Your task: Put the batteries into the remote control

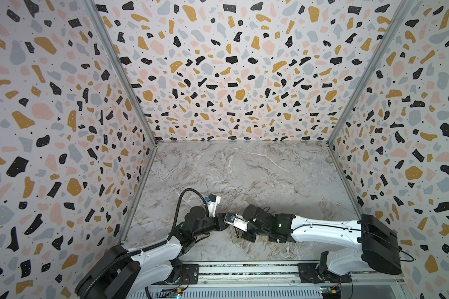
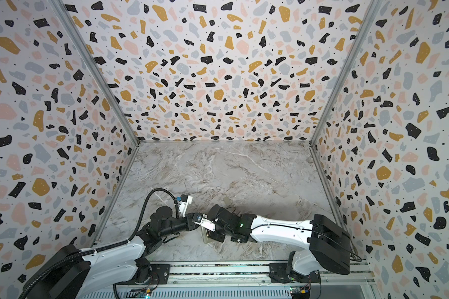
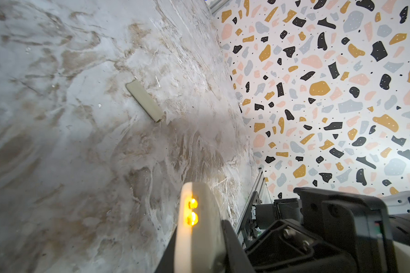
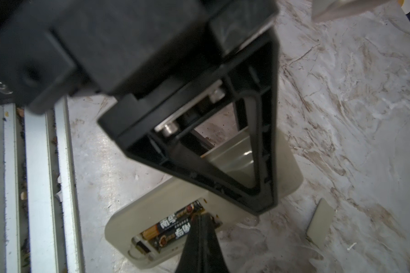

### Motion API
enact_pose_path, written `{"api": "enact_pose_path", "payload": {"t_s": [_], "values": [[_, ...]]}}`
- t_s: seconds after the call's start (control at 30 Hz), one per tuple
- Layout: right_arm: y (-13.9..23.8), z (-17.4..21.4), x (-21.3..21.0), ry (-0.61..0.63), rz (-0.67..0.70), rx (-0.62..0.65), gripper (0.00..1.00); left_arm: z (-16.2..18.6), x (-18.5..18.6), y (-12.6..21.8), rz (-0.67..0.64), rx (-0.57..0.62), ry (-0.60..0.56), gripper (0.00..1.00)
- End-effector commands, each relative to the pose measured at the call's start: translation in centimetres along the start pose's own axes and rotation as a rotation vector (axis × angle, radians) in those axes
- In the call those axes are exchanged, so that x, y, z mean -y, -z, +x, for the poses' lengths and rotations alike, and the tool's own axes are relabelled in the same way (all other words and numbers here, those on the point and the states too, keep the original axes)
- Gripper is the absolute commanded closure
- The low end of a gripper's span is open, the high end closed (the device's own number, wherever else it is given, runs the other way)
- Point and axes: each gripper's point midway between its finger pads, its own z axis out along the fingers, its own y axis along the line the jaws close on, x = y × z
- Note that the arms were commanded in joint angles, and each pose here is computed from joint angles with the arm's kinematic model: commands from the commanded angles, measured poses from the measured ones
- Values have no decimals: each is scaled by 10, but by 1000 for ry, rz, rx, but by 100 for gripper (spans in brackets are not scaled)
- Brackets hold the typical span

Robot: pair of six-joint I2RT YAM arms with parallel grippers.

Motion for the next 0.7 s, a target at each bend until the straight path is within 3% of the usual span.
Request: {"api": "enact_pose_path", "payload": {"t_s": [0.0,0.13,0.2,0.47,0.67], "values": [[-9,19,9,-13,40,-74,96,-20,52,5,186,49,-90,100],[-4,12,12,-13,50,-57,95,-19,49,4,175,49,-88,100],[4,3,14,-21,56,-30,90,-19,46,4,161,50,-88,100],[46,-26,50,-165,115,97,50,-27,21,0,73,96,-58,100],[54,1,114,-372,225,62,28,-45,12,5,27,187,-43,100]]}}
